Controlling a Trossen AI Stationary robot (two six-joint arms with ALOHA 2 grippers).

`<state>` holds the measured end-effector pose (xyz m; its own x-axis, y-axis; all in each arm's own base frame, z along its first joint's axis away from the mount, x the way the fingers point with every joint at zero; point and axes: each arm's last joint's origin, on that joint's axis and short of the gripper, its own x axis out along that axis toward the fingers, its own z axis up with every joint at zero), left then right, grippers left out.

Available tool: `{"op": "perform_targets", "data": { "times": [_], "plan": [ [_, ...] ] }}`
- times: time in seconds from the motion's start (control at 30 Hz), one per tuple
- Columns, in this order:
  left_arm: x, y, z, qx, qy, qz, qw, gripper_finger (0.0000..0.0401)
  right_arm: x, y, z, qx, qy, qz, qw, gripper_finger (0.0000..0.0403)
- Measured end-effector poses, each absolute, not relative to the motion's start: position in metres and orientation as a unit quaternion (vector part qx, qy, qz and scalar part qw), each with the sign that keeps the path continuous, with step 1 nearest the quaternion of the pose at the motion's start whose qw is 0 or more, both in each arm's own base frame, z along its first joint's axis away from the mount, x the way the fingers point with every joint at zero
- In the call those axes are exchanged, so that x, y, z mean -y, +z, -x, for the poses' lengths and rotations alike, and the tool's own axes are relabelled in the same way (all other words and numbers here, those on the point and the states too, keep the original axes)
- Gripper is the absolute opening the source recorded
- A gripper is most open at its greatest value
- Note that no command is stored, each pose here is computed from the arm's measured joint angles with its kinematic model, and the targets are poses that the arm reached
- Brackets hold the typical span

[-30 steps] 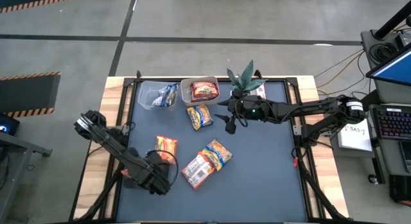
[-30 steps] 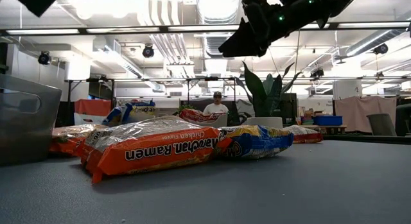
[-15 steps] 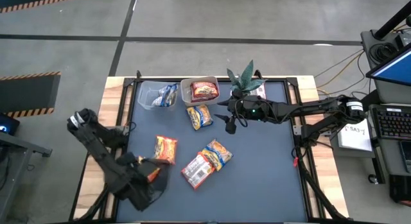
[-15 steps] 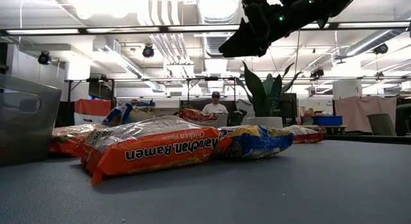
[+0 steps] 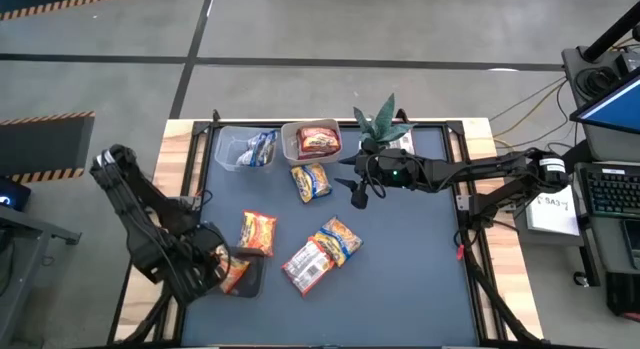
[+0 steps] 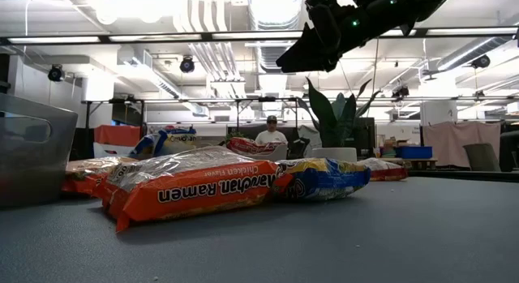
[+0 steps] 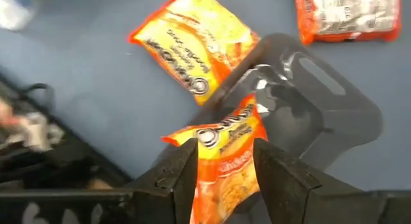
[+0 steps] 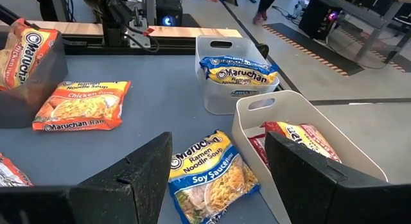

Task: Sort Maruchan noodles
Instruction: Put the orange noodle pack into the black bin

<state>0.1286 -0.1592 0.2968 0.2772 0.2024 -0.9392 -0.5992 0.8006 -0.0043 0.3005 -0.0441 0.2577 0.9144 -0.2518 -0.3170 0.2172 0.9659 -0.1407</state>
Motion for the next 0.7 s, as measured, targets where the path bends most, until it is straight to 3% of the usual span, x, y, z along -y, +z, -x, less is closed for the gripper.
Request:
{"op": "perform_targets", "data": {
  "times": [0.3, 0.43, 0.7],
  "plan": [
    [0.149, 0.259, -0.118, -0.567, 0.248, 0.220, 0.754, 0.0124, 0.044, 0.258, -0.300, -0.169, -0.120, 0.051, 0.977, 0.0238],
    [0.152, 0.252, -0.114, -0.618, 0.252, 0.236, 0.706, 0.0149, 0.044, 0.258, -0.300, -0.169, -0.120, 0.051, 0.977, 0.0238],
    [0.164, 0.242, -0.111, -0.635, 0.250, 0.190, 0.706, 0.0211, 0.044, 0.258, -0.300, -0.169, -0.120, 0.051, 0.977, 0.0238]
  ]
}}
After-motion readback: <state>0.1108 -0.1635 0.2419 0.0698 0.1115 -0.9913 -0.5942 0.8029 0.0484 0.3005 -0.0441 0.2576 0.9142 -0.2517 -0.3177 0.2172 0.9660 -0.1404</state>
